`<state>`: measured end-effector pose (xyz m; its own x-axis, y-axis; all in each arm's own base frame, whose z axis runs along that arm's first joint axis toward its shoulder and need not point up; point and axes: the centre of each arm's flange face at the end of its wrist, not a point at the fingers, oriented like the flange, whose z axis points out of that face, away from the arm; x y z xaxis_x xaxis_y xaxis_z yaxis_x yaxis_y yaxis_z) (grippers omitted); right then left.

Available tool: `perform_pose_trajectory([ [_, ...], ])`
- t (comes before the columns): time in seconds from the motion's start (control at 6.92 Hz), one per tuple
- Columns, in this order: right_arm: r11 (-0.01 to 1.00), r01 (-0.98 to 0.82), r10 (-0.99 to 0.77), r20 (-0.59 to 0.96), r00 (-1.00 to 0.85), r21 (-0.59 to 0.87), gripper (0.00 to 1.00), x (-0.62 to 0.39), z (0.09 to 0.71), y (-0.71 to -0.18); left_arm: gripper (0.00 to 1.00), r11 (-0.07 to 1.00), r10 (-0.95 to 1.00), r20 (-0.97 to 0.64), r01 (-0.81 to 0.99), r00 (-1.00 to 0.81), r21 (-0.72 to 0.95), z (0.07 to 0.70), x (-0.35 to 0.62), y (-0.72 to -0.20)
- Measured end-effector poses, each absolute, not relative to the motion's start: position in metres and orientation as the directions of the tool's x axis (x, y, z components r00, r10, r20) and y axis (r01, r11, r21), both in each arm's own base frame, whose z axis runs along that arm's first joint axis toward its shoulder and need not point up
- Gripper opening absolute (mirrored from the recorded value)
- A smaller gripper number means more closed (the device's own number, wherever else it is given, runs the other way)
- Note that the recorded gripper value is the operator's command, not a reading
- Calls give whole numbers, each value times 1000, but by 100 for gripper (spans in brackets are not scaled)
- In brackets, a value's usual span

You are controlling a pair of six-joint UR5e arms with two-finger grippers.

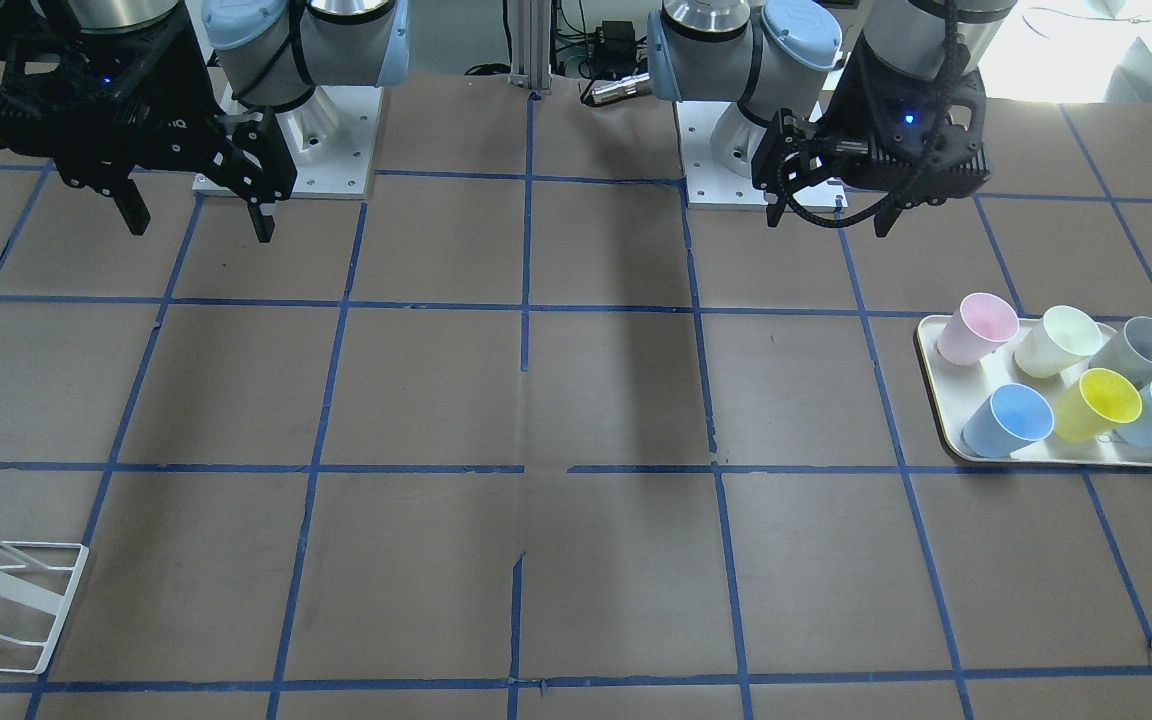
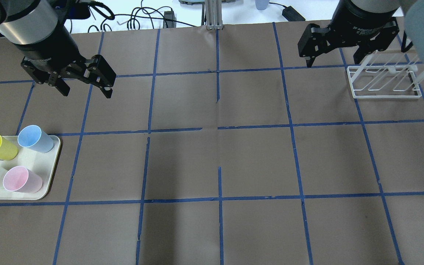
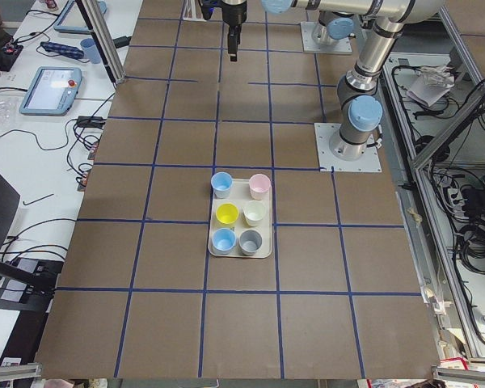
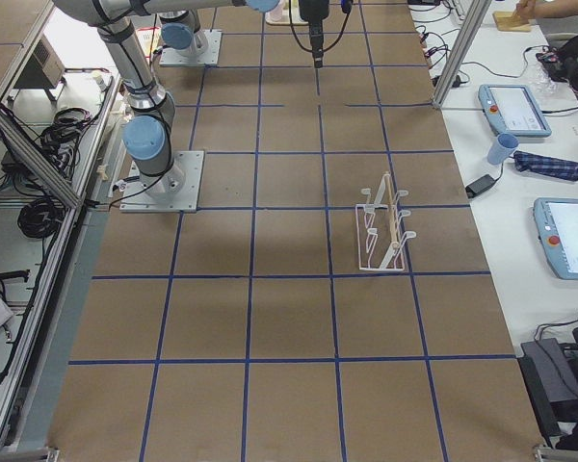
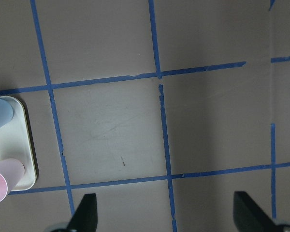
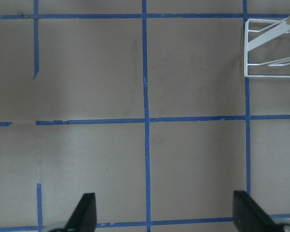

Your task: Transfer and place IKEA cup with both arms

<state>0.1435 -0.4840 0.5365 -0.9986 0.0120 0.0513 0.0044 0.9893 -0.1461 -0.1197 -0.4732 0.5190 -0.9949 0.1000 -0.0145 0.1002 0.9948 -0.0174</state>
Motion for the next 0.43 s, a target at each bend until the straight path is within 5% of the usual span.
perform_pose_trajectory([
  [0.43, 989, 5, 12, 49, -999, -145, 100, 144, 536, -484, 100, 994, 77, 1, 77, -997, -73, 524, -115, -477],
])
